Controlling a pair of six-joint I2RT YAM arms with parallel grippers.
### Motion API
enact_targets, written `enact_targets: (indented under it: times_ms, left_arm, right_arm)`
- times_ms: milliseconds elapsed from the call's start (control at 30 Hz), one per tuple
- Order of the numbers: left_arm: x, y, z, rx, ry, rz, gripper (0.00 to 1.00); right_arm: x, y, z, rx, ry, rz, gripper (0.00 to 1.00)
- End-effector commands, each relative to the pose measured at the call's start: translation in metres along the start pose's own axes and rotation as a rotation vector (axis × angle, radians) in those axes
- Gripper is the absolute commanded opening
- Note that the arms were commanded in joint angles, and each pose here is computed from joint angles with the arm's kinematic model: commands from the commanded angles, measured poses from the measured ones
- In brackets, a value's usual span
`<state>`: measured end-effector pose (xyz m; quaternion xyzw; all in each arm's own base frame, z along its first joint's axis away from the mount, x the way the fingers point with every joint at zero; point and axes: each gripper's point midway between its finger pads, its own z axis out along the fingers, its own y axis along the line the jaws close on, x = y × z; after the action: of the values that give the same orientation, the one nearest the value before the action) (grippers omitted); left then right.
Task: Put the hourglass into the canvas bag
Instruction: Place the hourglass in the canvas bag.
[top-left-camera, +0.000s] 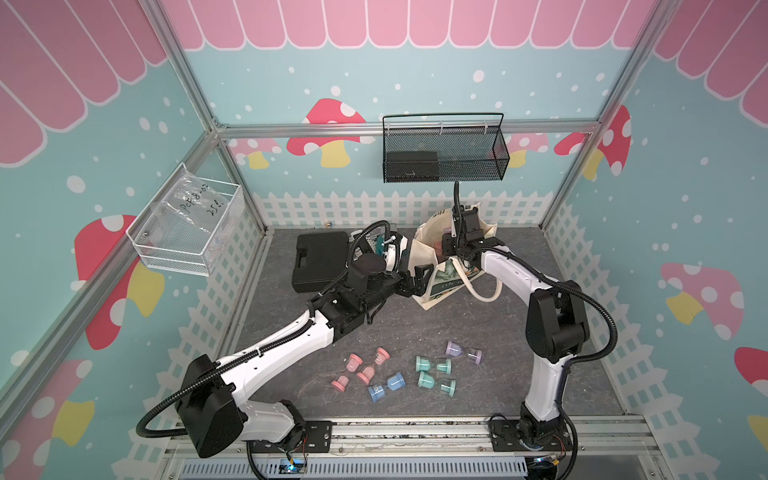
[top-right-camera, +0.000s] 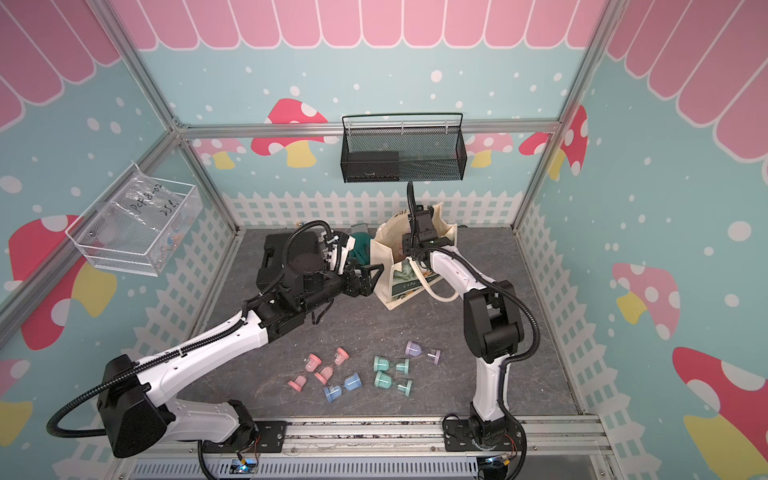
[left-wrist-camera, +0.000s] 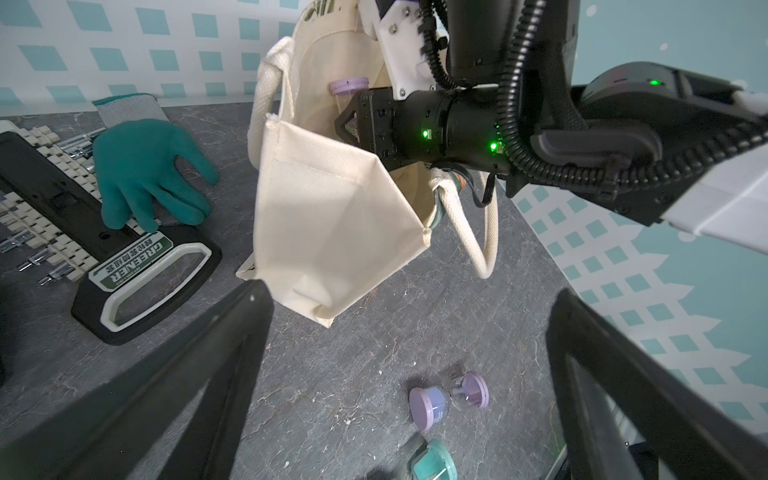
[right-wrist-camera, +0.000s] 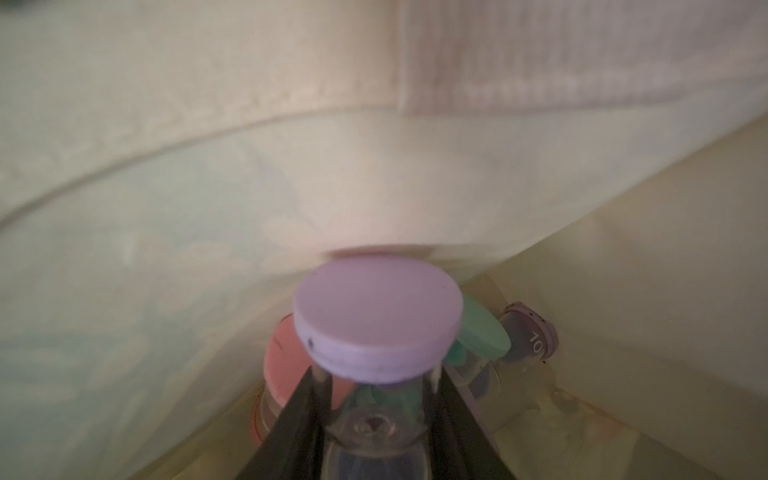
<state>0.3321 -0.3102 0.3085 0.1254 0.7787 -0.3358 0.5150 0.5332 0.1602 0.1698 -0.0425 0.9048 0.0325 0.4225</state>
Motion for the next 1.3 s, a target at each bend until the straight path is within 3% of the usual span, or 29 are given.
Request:
enact_targets:
  times_ms: [0, 333, 633, 1267]
  left_arm:
    - [-0.006, -0.001, -0.002, 0.013, -0.022, -0.012, 0.99]
    - [-0.008, -0.001, -0.006, 0.014, -0.027, -0.015, 0.99]
    - [-0.014, -0.004, -0.010, 0.024, -0.041, -0.018, 0.99]
    - [-0.016, -0.005, -0.027, 0.029, -0.052, -0.040, 0.99]
  right_arm:
    - [0.016, 0.008, 0.010, 0.001, 0.053, -0.015, 0.33]
    - [-0.007, 0.010, -0.012, -0.008, 0.005, 0.007, 0.49]
    - [-0.027, 0.017, -0.034, -0.055, -0.030, 0.020, 0.57]
    - [-0.086, 0.043, -0.147, -0.296, -0.226, 0.029, 0.70]
